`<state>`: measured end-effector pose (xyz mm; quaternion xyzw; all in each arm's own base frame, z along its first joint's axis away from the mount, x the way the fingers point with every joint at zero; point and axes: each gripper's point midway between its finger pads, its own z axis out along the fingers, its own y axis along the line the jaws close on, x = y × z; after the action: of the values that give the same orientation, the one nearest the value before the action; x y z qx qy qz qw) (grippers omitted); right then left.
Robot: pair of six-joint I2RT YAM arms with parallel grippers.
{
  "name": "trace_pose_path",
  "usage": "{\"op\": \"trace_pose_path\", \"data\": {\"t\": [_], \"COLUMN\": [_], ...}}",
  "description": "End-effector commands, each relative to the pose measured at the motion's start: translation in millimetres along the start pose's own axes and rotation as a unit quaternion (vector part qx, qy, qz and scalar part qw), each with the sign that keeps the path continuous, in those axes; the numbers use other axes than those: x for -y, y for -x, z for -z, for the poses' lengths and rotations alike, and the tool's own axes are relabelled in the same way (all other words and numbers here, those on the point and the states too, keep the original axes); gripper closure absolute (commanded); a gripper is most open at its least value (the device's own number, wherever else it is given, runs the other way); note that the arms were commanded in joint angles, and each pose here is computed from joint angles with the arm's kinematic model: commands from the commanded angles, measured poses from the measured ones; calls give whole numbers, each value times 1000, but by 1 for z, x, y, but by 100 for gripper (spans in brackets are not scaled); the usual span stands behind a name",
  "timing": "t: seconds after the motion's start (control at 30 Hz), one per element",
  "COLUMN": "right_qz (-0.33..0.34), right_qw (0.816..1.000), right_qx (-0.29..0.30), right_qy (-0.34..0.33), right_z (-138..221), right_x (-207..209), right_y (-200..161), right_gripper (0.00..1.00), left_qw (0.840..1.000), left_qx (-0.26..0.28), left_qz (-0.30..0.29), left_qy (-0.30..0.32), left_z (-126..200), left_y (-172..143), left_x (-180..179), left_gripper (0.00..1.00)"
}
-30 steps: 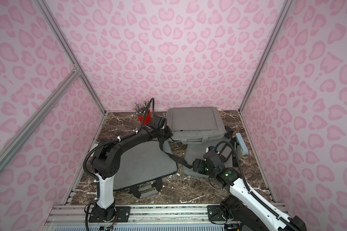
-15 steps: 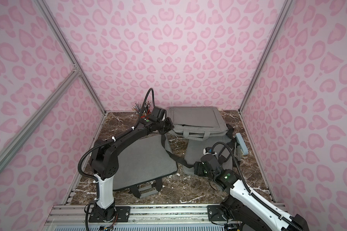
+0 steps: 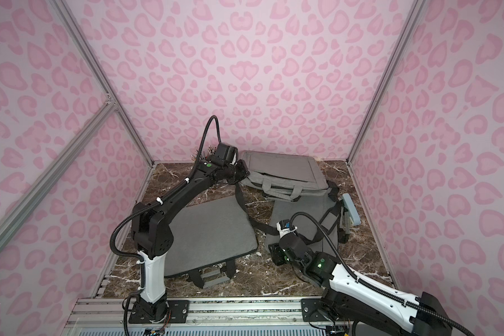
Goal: Open the zippered laptop bag and take out the laptop
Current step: Move the zippered laptop bag to the center of the board.
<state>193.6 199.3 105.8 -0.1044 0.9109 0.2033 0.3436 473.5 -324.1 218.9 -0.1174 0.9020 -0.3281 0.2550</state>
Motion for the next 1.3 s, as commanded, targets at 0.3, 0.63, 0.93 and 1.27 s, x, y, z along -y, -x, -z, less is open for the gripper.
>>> {"op": "trace_pose_path", "data": {"t": [0.3, 0.63, 0.93, 1.27], "right_qz": [0, 49, 51, 66], "right_qw": [996, 989, 980, 990], "right_qx": [62, 15, 36, 30], "right_qy": [-68, -137, -191, -120], "right_z": [-34, -68, -74, -55], "right_x": [21, 62, 97, 60], "right_y": [36, 46, 80, 89], "right_gripper": [51, 52, 50, 47], "left_qw": [999, 999, 998, 998], "left_qx": [16, 8, -1, -7], "left_qz": [-26, -25, -20, -16], "left_qy": [-45, -47, -52, -53], "left_z": [15, 18, 15, 7], "left_y": [13, 5, -1, -5], "left_x": [27, 22, 20, 16], "left_gripper": [98, 98, 98, 98]}}
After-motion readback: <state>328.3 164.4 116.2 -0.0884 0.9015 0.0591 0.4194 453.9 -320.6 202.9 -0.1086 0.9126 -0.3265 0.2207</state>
